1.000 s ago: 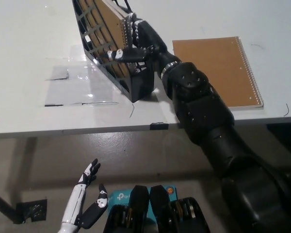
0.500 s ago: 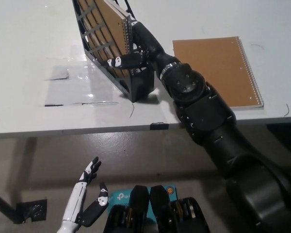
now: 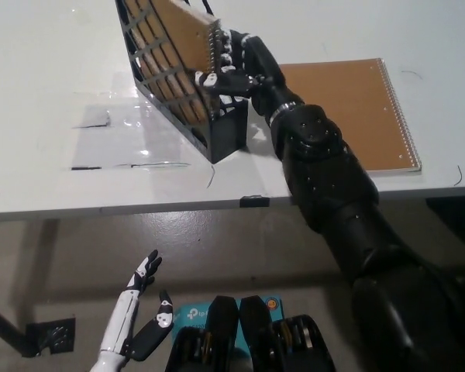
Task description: Use the right hand to pick up a book from the book holder on the left side and put it on another book on the right side
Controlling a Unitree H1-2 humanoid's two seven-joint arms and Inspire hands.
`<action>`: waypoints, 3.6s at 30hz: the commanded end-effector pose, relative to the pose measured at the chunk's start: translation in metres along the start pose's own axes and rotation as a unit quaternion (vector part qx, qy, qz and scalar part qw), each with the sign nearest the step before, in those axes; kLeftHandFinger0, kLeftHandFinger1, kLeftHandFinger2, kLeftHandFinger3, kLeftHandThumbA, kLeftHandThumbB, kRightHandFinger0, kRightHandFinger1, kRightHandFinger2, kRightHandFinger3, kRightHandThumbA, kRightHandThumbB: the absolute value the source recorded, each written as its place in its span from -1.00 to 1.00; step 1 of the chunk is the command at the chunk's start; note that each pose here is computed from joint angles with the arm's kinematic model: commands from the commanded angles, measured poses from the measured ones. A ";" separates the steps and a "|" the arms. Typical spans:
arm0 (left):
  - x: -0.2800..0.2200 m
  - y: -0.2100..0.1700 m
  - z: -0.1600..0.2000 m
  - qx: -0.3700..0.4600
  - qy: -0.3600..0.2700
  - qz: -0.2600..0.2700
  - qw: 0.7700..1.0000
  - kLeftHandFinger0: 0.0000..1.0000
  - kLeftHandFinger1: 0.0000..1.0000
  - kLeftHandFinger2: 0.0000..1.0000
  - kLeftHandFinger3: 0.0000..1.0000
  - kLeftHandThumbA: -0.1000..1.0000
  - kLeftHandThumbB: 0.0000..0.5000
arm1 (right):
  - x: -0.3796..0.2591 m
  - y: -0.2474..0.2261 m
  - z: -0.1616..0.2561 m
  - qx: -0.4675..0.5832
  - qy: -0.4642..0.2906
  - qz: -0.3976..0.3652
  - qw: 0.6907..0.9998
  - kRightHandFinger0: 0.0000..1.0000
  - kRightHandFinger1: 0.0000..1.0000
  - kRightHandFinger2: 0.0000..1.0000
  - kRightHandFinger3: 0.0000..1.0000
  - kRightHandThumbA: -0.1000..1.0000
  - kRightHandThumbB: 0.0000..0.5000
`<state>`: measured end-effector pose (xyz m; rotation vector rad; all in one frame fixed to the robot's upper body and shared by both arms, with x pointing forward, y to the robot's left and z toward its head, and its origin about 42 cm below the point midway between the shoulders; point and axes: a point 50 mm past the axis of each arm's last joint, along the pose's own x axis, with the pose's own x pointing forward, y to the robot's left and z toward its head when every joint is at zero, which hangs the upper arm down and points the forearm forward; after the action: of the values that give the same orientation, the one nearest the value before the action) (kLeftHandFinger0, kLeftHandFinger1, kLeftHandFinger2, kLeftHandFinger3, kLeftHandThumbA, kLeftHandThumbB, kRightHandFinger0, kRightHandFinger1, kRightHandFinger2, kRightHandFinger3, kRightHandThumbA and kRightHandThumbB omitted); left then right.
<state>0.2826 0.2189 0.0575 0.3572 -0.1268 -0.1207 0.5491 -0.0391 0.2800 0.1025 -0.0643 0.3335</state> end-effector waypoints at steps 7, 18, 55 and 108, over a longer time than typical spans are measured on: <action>0.015 0.008 0.014 0.018 -0.028 0.022 0.999 1.00 1.00 1.00 1.00 -0.46 -0.40 | 0.015 0.019 0.028 0.171 0.024 0.008 0.985 -1.00 -0.59 0.21 -0.05 -0.64 -0.03; 0.022 0.008 0.018 0.010 -0.030 0.021 0.999 0.96 1.00 1.00 1.00 -0.54 -0.40 | 0.017 0.011 0.036 0.139 -0.014 0.025 0.990 -1.00 -0.72 0.26 0.14 -1.00 -0.32; 0.028 0.008 0.018 0.015 -0.042 0.020 0.999 0.81 0.85 0.84 1.00 -0.54 -0.46 | 0.003 -0.017 0.273 0.287 -0.189 0.096 0.934 -1.00 -0.24 0.56 1.00 -1.00 -0.82; 0.017 0.007 0.007 0.011 -0.040 0.034 0.999 0.84 0.89 0.84 1.00 -0.54 -0.50 | -0.008 -0.201 0.109 0.398 -0.018 -0.131 0.908 -1.00 -0.83 0.33 1.00 -1.00 -0.77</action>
<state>0.2983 0.2192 0.0622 0.3766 -0.1500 -0.0935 0.5906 -0.2255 0.3021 0.9016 0.2715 0.0685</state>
